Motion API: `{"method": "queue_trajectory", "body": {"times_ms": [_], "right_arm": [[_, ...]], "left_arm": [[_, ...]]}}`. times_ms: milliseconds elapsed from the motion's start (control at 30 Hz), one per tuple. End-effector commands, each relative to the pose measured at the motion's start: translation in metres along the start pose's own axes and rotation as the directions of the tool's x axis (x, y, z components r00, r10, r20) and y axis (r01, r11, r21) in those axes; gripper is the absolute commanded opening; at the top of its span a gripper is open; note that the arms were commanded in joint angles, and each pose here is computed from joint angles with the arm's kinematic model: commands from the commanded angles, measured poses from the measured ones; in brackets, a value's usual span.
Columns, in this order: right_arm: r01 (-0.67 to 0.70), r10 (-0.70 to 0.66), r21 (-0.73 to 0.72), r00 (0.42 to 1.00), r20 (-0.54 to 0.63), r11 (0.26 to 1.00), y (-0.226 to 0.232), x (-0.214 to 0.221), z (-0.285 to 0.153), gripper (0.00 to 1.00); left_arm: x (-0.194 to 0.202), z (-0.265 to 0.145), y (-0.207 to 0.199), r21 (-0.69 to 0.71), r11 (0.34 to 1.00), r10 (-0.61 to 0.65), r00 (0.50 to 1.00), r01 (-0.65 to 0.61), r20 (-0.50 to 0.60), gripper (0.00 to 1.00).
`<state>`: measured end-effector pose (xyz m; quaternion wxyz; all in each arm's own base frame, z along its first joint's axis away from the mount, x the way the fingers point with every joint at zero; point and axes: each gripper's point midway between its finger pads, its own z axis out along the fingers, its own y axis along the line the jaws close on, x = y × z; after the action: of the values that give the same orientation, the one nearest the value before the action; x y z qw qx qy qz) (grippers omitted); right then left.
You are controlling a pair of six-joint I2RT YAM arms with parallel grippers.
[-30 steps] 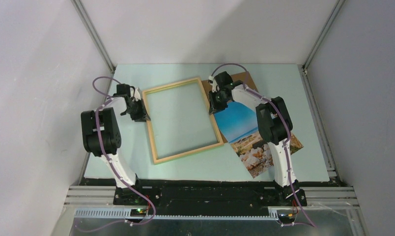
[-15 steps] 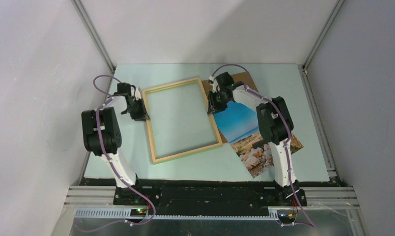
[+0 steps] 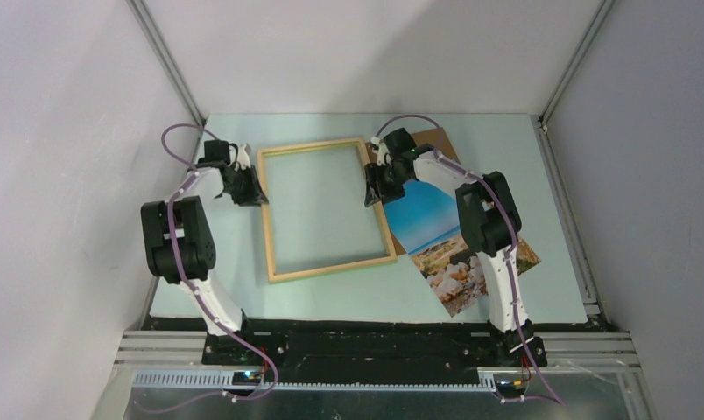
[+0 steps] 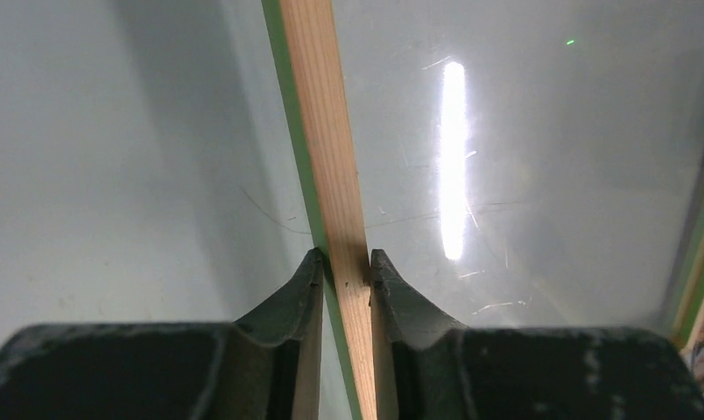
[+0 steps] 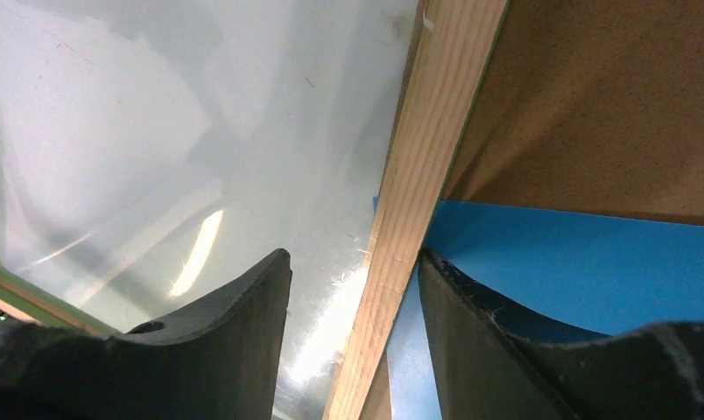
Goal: Put the photo into the frame
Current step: Adjust the photo frame at the center of the board.
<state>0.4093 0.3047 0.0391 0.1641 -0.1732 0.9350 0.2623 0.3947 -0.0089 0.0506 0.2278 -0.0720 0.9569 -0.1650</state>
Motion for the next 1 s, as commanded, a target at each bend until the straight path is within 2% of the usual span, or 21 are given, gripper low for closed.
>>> {"method": "queue_trajectory", "body": {"times_ms": [0, 100, 233, 300, 367, 500, 700, 933, 967], "right_arm": [[0.033, -0.031, -0.066, 0.999, 0.026, 0.997, 0.014, -0.014, 0.005, 0.58], [0.028, -0.026, -0.076, 0.999, 0.024, 0.997, 0.013, -0.015, 0.005, 0.53], [0.024, -0.022, -0.087, 0.999, 0.024, 0.996, 0.014, -0.016, 0.006, 0.41], [0.02, -0.018, -0.095, 1.0, 0.025, 0.995, 0.015, -0.018, 0.006, 0.32], [0.008, -0.006, -0.108, 1.0, 0.019, 0.994, 0.015, -0.017, 0.007, 0.18], [-0.014, 0.016, -0.143, 1.0, 0.016, 0.99, 0.016, -0.018, 0.008, 0.0], [-0.058, 0.063, -0.204, 0.998, 0.019, 0.977, 0.019, -0.021, 0.006, 0.0], [-0.063, 0.068, -0.176, 0.997, 0.024, 0.982, 0.009, -0.02, 0.003, 0.0], [-0.051, 0.056, -0.165, 0.998, 0.03, 0.985, 0.008, -0.021, 0.003, 0.07]], "left_arm": [[-0.034, -0.04, -0.06, 0.208, 0.971, 0.096, 0.987, -0.121, 0.126, 0.0], [-0.036, -0.046, -0.066, 0.225, 0.965, 0.103, 0.985, -0.133, 0.14, 0.0], [-0.037, -0.05, -0.071, 0.244, 0.959, 0.11, 0.983, -0.143, 0.147, 0.0], [-0.037, -0.051, -0.072, 0.252, 0.957, 0.109, 0.983, -0.144, 0.147, 0.0], [-0.037, -0.051, -0.074, 0.262, 0.954, 0.107, 0.983, -0.143, 0.146, 0.0], [-0.036, -0.05, -0.075, 0.272, 0.952, 0.103, 0.985, -0.138, 0.14, 0.0], [-0.038, -0.048, -0.075, 0.279, 0.951, 0.096, 0.986, -0.132, 0.136, 0.0], [-0.036, -0.044, -0.077, 0.299, 0.948, 0.08, 0.99, -0.111, 0.117, 0.0], [-0.036, -0.044, -0.077, 0.301, 0.947, 0.076, 0.99, -0.108, 0.115, 0.0]]}}
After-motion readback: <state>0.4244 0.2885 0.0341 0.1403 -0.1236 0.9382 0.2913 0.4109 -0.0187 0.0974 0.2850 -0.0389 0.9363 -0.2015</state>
